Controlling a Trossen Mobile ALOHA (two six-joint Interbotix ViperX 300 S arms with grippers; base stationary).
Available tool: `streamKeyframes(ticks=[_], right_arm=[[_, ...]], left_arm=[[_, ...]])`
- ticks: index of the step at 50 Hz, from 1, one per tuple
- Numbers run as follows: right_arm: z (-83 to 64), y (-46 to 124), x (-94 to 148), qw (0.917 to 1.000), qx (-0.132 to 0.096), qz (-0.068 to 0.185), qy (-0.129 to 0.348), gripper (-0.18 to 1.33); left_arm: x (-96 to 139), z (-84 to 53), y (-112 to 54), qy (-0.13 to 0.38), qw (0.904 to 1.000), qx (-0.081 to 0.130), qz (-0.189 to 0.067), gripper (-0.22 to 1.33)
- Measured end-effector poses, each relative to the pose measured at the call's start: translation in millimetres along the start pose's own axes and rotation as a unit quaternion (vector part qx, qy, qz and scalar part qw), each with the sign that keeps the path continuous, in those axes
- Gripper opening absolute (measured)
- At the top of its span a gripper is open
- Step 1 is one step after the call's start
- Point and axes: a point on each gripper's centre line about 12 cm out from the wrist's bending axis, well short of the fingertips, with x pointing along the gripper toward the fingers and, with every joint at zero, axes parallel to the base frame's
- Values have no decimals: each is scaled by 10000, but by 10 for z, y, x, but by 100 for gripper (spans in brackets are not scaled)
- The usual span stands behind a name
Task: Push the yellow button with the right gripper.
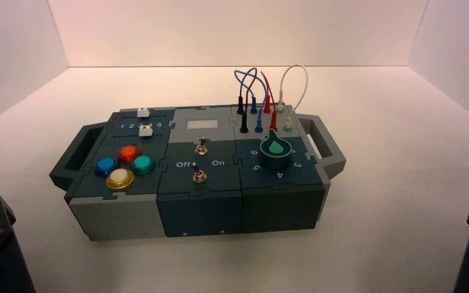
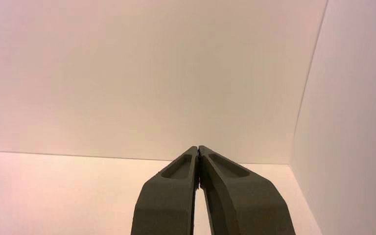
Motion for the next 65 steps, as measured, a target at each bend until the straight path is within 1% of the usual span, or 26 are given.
streamKeyframes(ticks=[17, 22, 25, 26, 30, 31, 32, 35, 36, 37, 38, 41, 44, 45, 46, 48, 49, 50, 52, 54, 56, 58, 59, 60, 63, 65], right_arm=[[-19, 15, -3, 10000, -3, 38, 85, -14], [-23, 18, -1, 9999, -11, 45, 161, -14], [-25, 49, 0, 9996, -18, 121, 246, -15], [-25, 73, 0, 9994, -24, 182, 300, -14], [-35, 165, 6, 9980, -37, 408, 478, -14], [-45, 246, 11, 9963, -67, 605, 609, -14], [-51, 283, 13, 9953, -75, 694, 678, -14], [-81, 383, 25, 9915, -82, 923, 919, -14], [-83, 393, 26, 9910, -80, 945, 942, -14], [-120, 456, 31, 9877, -62, 1082, 1132, -14], [-120, 456, 31, 9877, -62, 1082, 1132, -14], [-202, 601, 43, 9776, -12, 1375, 1593, -14], [-249, 661, 48, 9720, -4, 1487, 1821, -14], [-269, 688, 52, 9691, -3, 1536, 1931, -14], [-285, 715, 54, 9664, -9, 1584, 2024, -14], [-346, 800, 57, 9571, -52, 1733, 2323, -14], [-352, 808, 58, 9561, -55, 1747, 2354, -14], [-383, 853, 61, 9506, -86, 1821, 2512, -14], [-405, 906, 67, 9450, -122, 1907, 2655, -14], [-446, 995, 69, 9358, -184, 2047, 2865, -14], [-468, 1035, 70, 9314, -224, 2110, 2959, -14], [-522, 1166, 65, 9182, -371, 2318, 3190, -14], [-535, 1207, 62, 9143, -402, 2378, 3256, -14], [-543, 1222, 59, 9126, -421, 2402, 3283, -14], [-583, 1332, 48, 9012, -543, 2564, 3453, -14], [-627, 1445, 37, 8890, -662, 2713, 3628, -14]], left_arm=[[13, -38, -14, 132, 9999, 1, -35, -17], [24, -49, -50, 212, 9997, -3, -126, -17], [34, -57, -81, 345, 9992, 3, -201, -17], [46, -51, -113, 455, 9986, 9, -277, -17], [64, -32, -156, 612, 9974, 13, -374, -17], [82, -20, -193, 776, 9959, 19, -456, -17], [93, -18, -211, 861, 9951, 35, -493, -17], [119, -8, -270, 1117, 9918, 56, -618, -17], [120, -14, -277, 1155, 9913, 68, -633, -17], [136, -22, -319, 1347, 9882, 94, -720, -17], [142, -23, -343, 1439, 9865, 109, -771, -17], [162, -21, -412, 1804, 9793, 174, -906, -17], [171, -25, -445, 2037, 9740, 211, -967, -17], [174, -33, -478, 2254, 9685, 249, -1026, -17], [178, -23, -482, 2261, 9682, 259, -1035, -17], [177, -26, -515, 2535, 9607, 308, -1092, -17], [176, -31, -515, 2573, 9597, 305, -1088, -17], [173, -27, -536, 2726, 9549, 343, -1128, -17], [165, -32, -552, 2887, 9497, 375, -1157, -17], [147, -39, -569, 3104, 9422, 417, -1190, -17], [138, -37, -570, 3197, 9389, 439, -1194, -16], [114, -57, -572, 3449, 9298, 470, -1196, -16], [113, -54, -571, 3455, 9296, 478, -1194, -16], [93, -71, -567, 3605, 9239, 491, -1187, -16], [79, -91, -559, 3758, 9178, 523, -1171, -16], [51, -122, -550, 3974, 9086, 559, -1154, -16]])
